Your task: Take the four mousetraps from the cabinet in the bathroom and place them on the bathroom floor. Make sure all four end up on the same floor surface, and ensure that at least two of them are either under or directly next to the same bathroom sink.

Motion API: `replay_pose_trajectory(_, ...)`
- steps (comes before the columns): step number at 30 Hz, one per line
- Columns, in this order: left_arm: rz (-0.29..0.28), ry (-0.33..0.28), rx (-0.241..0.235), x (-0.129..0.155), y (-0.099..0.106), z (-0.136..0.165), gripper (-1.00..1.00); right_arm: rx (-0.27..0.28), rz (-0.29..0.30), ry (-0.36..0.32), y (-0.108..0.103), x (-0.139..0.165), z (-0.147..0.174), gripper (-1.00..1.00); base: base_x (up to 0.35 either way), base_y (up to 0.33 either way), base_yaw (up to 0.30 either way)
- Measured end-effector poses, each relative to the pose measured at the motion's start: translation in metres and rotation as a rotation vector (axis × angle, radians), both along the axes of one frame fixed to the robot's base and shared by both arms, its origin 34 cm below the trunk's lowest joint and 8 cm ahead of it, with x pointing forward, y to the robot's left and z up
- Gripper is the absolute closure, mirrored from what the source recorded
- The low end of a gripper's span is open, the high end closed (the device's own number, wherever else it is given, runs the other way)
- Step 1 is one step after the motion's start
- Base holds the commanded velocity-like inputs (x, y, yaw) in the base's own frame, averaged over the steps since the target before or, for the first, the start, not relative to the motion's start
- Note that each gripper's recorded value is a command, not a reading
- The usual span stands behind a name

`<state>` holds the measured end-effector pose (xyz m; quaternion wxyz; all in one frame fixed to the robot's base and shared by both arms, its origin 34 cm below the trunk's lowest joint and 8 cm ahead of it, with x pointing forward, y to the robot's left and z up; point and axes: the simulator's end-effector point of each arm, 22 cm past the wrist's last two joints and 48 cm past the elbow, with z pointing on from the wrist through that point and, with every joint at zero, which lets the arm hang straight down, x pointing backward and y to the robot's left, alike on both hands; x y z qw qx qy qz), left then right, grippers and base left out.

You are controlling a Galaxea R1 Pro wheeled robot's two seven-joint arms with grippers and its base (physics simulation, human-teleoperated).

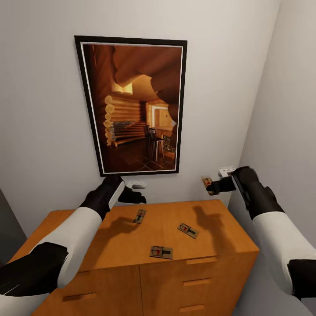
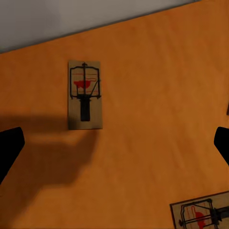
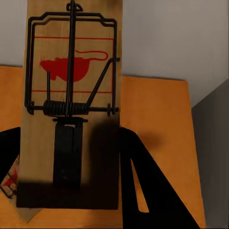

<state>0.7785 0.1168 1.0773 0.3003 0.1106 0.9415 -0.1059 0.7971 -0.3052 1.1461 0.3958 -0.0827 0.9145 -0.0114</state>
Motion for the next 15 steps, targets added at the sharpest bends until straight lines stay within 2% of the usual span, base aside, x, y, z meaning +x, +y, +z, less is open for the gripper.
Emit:
replay_pose_trajectory(4,0.005,0.037,0.006,-0.005,0.003,-0.015,-1.0,0.008,-0.008,0.054,-0.001,-0.003,-0.02,1.0,0.0,0.0,0.0)
replay_pose_trajectory(6,0.014,0.103,0.02,-0.016,0.008,-0.04,-1.0,0.012,-0.008,0.069,0.0,-0.004,-0.025,1.0,0.0,0.0,0.0)
replay_pose_trajectory(10,0.025,0.165,0.035,-0.028,0.015,-0.065,-1.0,0.013,-0.003,0.076,0.004,-0.004,-0.028,1.0,0.0,0.0,0.0)
replay_pose_trajectory(13,0.027,0.171,0.042,-0.029,0.016,-0.071,-1.0,0.015,-0.001,0.078,0.005,-0.004,-0.029,1.0,0.0,0.0,0.0)
replay_pose_trajectory(15,0.029,0.153,0.045,-0.026,0.017,-0.074,-1.0,0.016,-0.001,0.078,0.005,-0.004,-0.029,1.0,0.0,0.0,0.0)
